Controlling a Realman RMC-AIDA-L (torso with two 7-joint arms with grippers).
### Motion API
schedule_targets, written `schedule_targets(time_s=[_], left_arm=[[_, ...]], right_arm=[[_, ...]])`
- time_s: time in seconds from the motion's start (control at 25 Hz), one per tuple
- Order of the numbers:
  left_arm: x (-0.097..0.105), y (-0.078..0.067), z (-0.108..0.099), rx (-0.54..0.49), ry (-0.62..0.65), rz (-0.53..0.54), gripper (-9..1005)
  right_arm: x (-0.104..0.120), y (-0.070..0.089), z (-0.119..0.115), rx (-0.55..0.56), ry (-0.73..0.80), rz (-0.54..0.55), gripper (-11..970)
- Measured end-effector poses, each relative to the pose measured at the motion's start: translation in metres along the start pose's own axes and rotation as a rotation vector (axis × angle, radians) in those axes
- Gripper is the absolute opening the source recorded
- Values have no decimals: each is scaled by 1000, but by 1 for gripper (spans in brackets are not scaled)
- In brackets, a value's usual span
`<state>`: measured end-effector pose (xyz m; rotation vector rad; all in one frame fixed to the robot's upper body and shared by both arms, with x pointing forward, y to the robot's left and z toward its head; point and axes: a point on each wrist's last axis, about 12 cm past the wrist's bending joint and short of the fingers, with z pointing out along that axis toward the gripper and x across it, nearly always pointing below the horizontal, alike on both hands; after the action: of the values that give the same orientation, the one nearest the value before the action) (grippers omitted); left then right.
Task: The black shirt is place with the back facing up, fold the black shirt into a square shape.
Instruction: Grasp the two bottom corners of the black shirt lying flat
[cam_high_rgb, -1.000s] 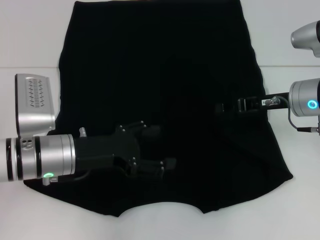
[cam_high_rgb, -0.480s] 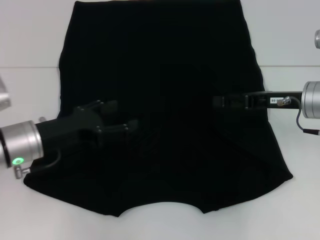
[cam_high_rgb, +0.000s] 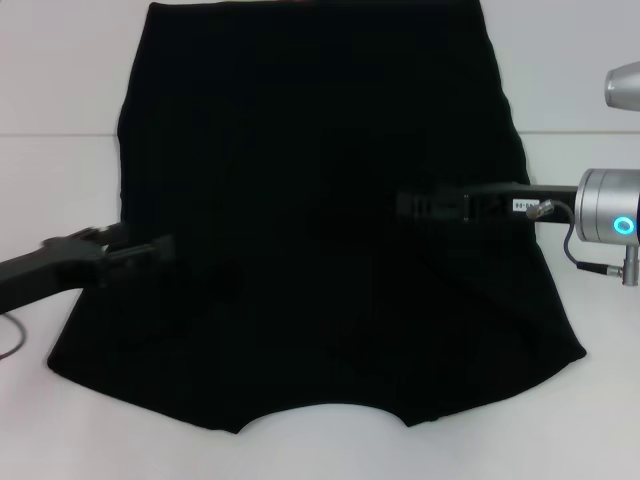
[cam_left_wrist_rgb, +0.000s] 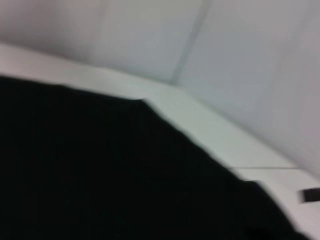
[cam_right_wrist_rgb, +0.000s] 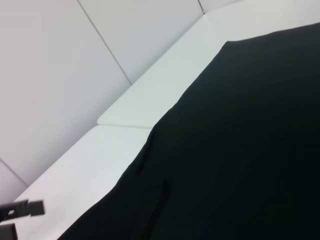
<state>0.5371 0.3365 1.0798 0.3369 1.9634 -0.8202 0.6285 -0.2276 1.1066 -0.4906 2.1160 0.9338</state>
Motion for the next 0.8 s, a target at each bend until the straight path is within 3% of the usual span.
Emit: schedule_targets(time_s=[0.16,0.4,0.8], left_arm=[[9,17,-23,-125,59,-69,949],[19,27,-43,-198,143,-117,949],[27,23,-51,-169,289,95,947]], right_arm=[[-2,0,2,10,-7,0,936],[-5,2,4,5,-10,-3,931],[-10,3,5,2,-13,-12,930]])
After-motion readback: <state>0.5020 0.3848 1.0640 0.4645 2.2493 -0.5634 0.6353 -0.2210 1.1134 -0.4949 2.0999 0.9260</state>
